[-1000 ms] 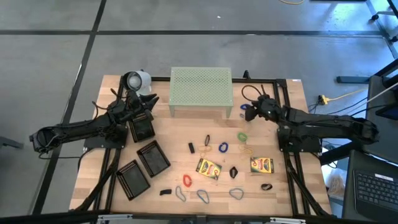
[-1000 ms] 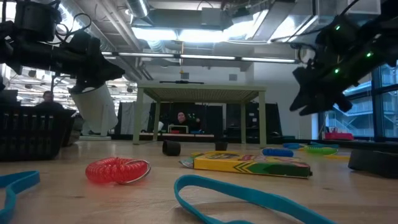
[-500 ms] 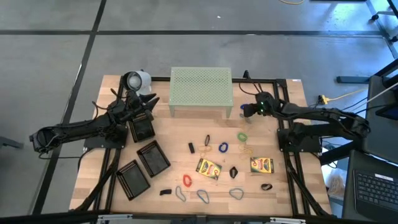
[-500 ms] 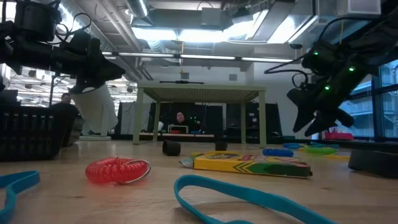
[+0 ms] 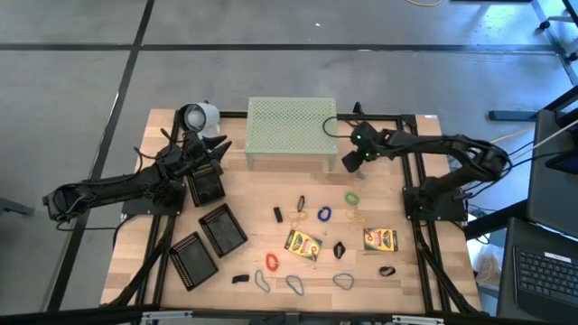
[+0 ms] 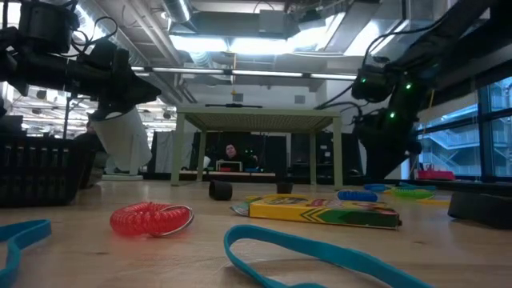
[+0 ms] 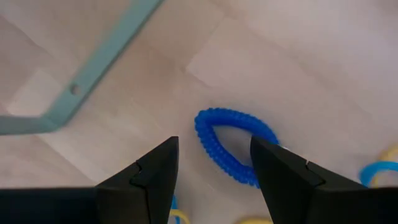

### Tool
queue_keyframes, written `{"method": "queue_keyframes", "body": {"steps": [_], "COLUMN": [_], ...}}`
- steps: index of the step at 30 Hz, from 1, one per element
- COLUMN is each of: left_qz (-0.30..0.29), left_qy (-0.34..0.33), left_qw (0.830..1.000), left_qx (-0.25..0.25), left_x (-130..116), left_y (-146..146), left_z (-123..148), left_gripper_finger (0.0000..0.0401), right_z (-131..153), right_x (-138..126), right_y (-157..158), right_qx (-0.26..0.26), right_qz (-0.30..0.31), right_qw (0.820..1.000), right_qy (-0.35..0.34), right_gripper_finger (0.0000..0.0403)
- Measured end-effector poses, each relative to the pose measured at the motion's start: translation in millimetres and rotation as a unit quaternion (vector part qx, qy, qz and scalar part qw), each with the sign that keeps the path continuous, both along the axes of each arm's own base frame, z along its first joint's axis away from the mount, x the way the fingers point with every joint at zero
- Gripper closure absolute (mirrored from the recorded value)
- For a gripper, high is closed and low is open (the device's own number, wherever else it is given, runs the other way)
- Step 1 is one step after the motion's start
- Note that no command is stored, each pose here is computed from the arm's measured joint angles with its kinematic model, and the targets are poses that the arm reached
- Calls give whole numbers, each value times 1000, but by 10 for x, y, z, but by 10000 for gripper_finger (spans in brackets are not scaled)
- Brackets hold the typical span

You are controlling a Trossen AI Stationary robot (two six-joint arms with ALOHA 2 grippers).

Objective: Pick & Place Office Desk Supplies
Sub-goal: Put the top blue spring rubber band into the top black bin

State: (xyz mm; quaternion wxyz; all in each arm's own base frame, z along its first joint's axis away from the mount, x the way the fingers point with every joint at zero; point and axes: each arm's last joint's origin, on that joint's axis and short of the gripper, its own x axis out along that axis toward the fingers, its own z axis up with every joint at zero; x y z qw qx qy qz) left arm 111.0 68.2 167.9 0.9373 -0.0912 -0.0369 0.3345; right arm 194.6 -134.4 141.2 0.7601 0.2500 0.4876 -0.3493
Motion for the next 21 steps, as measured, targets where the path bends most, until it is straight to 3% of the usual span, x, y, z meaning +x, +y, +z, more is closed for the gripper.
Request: {"method": "queue_keyframes", "body": {"steps": [10, 21], "left_qz": [25, 36], "left_qy": [0, 0], "left_qw": [1000, 999], "left_qx": [0, -1], "left_x": [-10, -14], "left_y": [11, 16], "left_z": [0, 0], "left_gripper_finger": [262, 262], "right_z": [-190, -127], "right_x": [110, 170], "right_y": [-71, -107], "right_qx": [25, 29], "right_qz": [24, 32], "right_qw": [998, 998], "right_qy": [46, 47], "right_gripper_finger": [212, 361]}}
